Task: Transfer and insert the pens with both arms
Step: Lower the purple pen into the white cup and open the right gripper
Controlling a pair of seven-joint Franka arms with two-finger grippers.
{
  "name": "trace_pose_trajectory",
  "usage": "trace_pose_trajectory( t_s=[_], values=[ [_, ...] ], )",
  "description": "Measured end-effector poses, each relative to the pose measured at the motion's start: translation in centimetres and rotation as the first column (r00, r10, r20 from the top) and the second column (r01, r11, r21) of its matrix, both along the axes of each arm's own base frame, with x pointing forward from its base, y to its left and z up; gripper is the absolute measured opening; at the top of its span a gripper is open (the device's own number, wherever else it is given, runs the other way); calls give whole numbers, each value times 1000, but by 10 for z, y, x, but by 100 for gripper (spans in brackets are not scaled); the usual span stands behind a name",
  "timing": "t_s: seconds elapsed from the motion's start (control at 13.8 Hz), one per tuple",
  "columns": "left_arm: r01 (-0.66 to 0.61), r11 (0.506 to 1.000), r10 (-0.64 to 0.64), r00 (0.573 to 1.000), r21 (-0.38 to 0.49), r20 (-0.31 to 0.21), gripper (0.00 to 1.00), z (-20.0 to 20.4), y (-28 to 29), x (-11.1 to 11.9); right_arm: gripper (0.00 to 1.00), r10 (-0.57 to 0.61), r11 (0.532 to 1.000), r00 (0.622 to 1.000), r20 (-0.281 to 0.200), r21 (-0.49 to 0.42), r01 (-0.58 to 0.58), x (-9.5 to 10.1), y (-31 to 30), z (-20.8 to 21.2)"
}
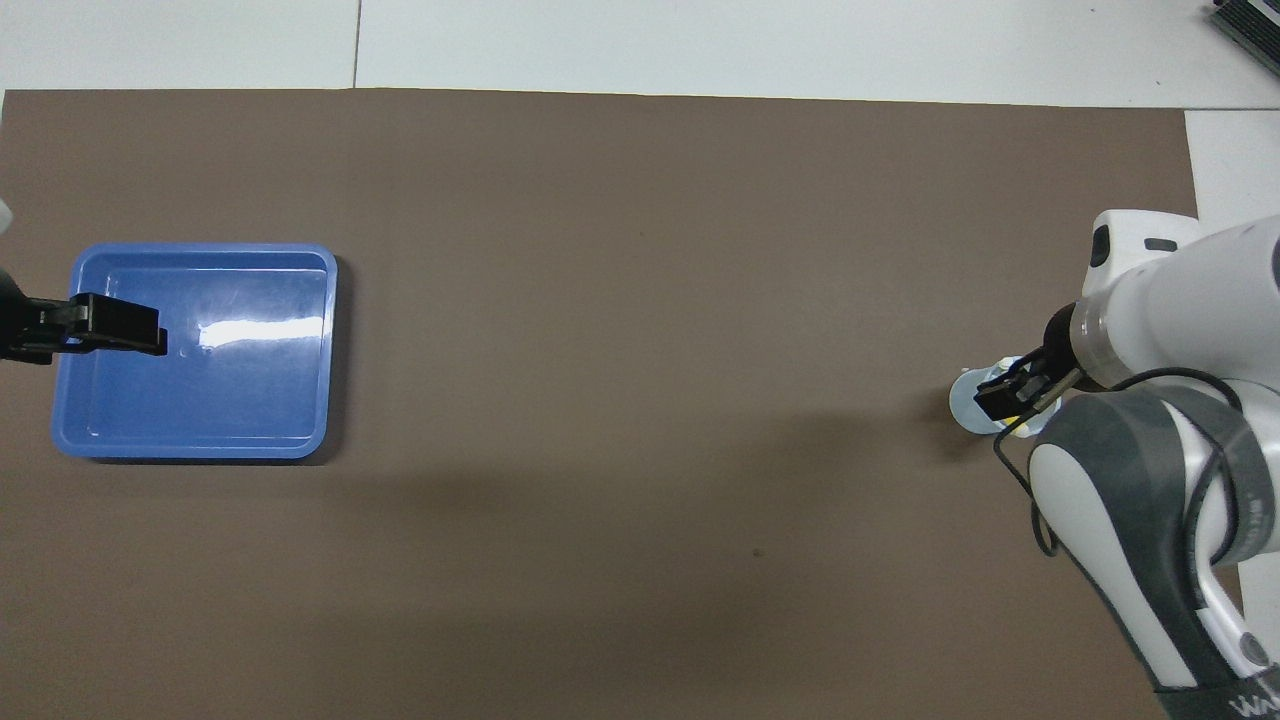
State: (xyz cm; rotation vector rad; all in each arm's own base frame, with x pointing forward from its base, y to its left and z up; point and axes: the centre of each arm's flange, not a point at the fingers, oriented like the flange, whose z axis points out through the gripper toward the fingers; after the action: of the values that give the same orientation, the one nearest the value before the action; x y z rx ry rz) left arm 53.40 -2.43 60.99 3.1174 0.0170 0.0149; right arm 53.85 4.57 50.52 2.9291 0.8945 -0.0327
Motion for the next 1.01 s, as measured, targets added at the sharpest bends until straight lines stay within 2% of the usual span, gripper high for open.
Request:
trace_pose_trajectory(
  t_s=[0.29, 0.51, 1.01],
  values=[
    [3, 1000, -2, 1000, 12, -15, 100, -3, 0, 1, 100, -136, 990, 990, -30, 35, 137, -4, 10, 53],
    [2, 1000, -2, 1000, 17, -9, 100, 2, 1, 1, 100, -177, 983, 984, -33, 32, 178, -5, 20, 84],
    [5, 1000, -5, 1000, 17, -6, 100, 3, 0, 2, 100, -211, 977, 976, -46, 34, 212, 18, 3, 61]
  ],
)
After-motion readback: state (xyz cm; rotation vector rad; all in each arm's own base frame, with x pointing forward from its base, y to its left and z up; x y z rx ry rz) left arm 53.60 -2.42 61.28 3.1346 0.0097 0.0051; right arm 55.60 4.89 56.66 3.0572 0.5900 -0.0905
